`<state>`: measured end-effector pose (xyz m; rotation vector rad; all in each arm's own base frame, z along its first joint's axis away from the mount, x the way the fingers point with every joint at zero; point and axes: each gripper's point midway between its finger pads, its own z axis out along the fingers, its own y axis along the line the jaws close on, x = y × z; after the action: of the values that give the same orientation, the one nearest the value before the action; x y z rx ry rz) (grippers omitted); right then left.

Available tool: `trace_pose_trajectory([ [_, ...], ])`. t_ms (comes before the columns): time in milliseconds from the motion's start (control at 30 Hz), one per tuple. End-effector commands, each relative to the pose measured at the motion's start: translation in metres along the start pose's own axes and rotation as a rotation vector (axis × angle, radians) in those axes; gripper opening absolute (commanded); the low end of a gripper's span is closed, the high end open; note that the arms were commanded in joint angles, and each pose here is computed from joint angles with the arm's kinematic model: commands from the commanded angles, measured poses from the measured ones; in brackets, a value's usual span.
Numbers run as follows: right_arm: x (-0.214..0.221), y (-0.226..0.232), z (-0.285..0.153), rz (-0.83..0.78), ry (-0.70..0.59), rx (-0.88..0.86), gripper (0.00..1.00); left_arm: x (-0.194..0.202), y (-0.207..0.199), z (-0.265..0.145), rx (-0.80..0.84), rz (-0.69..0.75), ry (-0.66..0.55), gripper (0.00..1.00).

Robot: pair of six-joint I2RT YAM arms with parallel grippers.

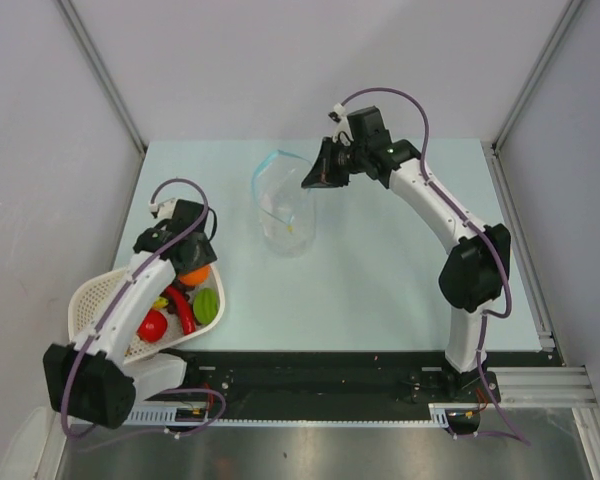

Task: Open the zip-top bag and remove the fake food

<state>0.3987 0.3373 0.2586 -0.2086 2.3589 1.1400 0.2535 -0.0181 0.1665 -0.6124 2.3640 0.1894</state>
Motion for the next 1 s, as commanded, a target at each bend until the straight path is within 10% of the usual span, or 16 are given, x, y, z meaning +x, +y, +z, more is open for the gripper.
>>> trace_pose_trajectory([
  [0,-0.032,0.026,-0.022,-0.033,-0.088,-0.077,0.00,0.031,0.031,0.029,-0.161,-0.032,0.108,0.00],
  [167,-0.039,0.023,-0.033,-0.032,-0.109,-0.073,0.00,0.059,0.042,0.045,-0.199,-0.042,0.185,0.13],
  [200,-0.041,0.021,-0.035,-0.032,-0.114,-0.069,0.00,0.059,0.044,0.044,-0.202,-0.058,0.179,0.40],
  [367,-0.045,0.016,-0.045,-0.047,-0.133,-0.038,0.00,0.047,0.043,0.034,-0.182,-0.088,0.144,0.85],
  [800,-0.049,0.019,0.004,-0.085,-0.133,-0.023,0.04,-0.001,-0.028,-0.040,0.354,-0.001,-0.027,1.00],
  [967,-0.055,0.033,0.068,-0.044,-0.153,-0.133,0.26,0.010,-0.070,-0.079,0.626,0.076,-0.020,1.00],
])
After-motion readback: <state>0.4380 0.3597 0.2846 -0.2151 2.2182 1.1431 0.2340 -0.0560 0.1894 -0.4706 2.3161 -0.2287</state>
